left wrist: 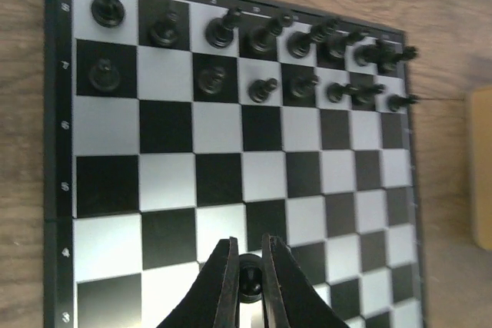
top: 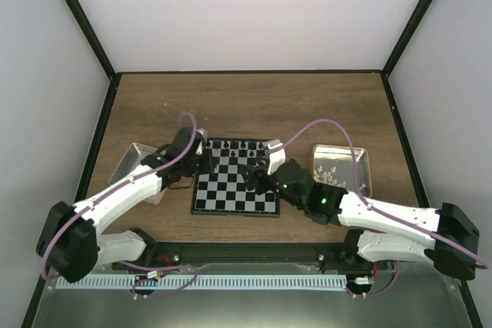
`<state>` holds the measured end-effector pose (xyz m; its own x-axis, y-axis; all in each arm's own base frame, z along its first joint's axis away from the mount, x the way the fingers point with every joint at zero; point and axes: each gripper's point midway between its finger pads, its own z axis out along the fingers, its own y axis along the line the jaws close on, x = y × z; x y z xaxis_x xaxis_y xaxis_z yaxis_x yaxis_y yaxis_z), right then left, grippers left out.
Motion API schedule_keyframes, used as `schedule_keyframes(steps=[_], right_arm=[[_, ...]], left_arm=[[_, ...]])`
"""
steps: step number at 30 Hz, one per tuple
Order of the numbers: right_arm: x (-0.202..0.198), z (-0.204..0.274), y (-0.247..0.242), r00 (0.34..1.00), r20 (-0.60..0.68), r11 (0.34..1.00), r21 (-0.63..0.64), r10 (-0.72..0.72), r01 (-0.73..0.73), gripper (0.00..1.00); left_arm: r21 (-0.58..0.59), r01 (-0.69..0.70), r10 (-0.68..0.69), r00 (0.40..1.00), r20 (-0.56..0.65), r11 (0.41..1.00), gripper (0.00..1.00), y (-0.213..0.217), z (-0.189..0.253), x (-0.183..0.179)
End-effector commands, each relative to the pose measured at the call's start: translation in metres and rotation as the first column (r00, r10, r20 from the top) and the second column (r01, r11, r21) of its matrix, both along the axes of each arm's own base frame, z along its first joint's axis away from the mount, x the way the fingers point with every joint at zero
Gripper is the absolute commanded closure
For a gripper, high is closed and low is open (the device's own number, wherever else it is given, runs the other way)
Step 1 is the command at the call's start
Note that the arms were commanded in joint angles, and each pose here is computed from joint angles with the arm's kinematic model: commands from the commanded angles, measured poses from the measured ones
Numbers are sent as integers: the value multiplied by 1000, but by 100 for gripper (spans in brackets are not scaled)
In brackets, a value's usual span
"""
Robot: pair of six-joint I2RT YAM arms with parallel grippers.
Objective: Set up the chess pieces on the board
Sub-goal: Place the chess piece on the chessboard.
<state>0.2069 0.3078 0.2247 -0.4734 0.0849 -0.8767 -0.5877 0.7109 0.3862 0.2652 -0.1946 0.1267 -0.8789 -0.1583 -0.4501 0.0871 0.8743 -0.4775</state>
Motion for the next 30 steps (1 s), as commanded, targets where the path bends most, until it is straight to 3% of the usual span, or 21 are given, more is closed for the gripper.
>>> schedule_keyframes(steps=[1,5,13,30], right_arm=[[16,-21,-35,979,-80,982,-41,-186,183,30],[20,-21,-47,967,-91,971,-31,-240,238,29],[18,-30,-58,956,-117,963,-30,-270,268,29],[18,-33,-52,962,-121,969,-46,-247,243,27]], left_arm=[[158,-131,99,976,193,979,96,5,7,36],[215,-176,119,959,257,961,96,0,-1,48],[313,-164,80,961,266,935,96,-7,-28,76],[308,-137,75,976,204,941,96,-3,-73,99]])
